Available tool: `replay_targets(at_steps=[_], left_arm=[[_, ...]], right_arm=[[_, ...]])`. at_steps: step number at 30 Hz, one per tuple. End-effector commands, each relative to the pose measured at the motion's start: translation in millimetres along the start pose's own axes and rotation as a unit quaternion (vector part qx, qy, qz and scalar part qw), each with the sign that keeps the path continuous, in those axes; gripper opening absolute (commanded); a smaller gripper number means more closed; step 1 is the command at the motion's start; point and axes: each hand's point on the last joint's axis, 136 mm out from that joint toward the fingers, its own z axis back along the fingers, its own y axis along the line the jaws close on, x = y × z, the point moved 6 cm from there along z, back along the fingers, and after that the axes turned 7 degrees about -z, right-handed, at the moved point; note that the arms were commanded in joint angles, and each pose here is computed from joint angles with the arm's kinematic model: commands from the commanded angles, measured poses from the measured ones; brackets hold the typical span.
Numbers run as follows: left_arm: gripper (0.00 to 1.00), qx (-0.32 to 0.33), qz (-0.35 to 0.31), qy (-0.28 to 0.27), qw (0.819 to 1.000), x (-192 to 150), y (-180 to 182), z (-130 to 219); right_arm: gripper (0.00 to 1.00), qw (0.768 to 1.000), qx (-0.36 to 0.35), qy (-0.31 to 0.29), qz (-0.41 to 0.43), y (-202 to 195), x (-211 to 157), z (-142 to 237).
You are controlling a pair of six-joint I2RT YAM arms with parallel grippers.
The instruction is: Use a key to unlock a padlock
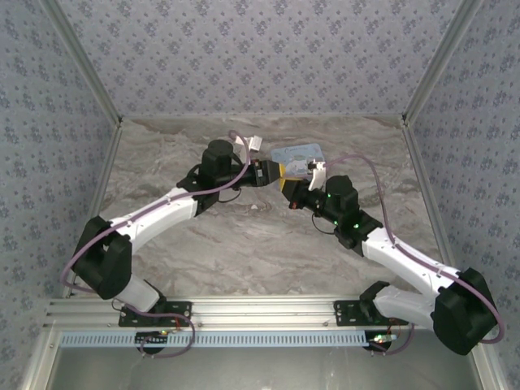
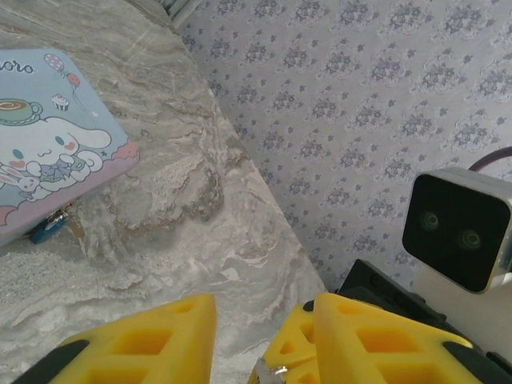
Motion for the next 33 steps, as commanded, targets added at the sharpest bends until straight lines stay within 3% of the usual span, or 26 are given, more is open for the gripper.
replay_targets(at_steps=[1,12,23,29,33], left_arm=[[0.27,-0.024,-0.021,-0.006,0.999,11,-14,-2],[0.03,-0.016,-0.031,-0.013,0.999,14,-17,2],[0.0,0.009,-0.065,-0.024,0.998,20,-24,23],[0.0,0.017,-0.078,-0.033,0.996,25,-25,35],[0.0,0.018,-0.085,-0.04,0.995,32,-27,43]], right_arm=[[0.0,0.999,0.015,-0.028,0.012,15,16,4],[0.0,1.0,0.005,-0.009,0.008,9,11,6],[0.55,0.998,0.051,0.02,0.009,4,20,27],[0.84,0.995,0.098,-0.01,-0.001,-2,39,42],[0.98,0.989,0.14,-0.045,-0.013,0,54,51]])
